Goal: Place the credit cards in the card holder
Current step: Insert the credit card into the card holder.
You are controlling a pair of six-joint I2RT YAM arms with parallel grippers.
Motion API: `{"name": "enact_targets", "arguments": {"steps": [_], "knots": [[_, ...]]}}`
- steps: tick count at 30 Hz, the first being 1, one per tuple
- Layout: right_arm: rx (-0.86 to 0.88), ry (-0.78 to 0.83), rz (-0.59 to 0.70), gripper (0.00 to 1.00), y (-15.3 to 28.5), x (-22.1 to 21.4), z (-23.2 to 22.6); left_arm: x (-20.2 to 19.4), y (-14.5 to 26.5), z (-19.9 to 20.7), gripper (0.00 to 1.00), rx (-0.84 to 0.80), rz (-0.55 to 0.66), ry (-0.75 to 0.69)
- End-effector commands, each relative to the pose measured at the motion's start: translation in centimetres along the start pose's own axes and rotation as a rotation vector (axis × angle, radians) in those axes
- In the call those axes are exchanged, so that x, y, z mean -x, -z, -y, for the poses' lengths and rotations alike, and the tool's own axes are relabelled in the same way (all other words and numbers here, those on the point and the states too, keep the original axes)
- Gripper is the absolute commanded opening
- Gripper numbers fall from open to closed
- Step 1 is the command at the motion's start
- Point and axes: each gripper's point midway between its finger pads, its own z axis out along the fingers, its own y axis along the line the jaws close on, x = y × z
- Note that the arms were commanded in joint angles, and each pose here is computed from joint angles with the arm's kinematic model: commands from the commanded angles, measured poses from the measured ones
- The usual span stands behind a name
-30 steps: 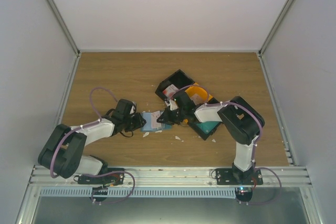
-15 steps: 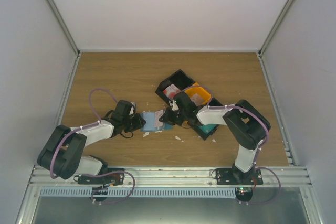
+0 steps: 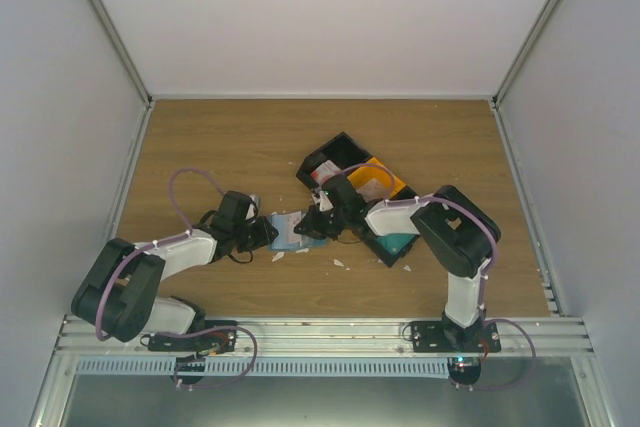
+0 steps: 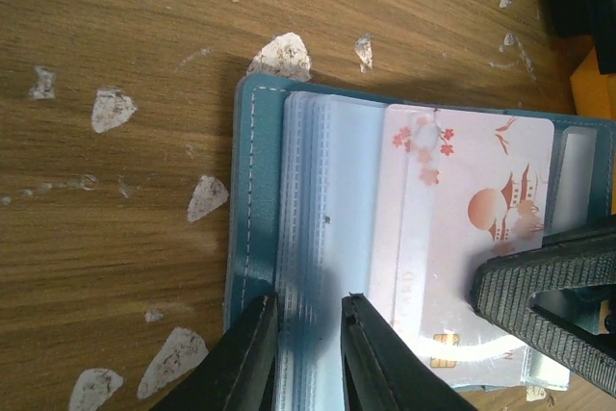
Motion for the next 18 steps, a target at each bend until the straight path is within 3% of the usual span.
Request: {"name": "enact_targets", "arguments": {"steps": [1,18], "knots": [[-0.085,-0.032,-0.064,0.03,-1.5,-1.9,2.5,-2.5,-0.5,-1.3,0.22,0.023,-0.085,0.003],[-0.043,-0.010,-0.155,0.01,-3.2,-3.4,2.1,-2.4,-0.7,-1.0,0.23,0.007,-0.093,-0.005]]}}
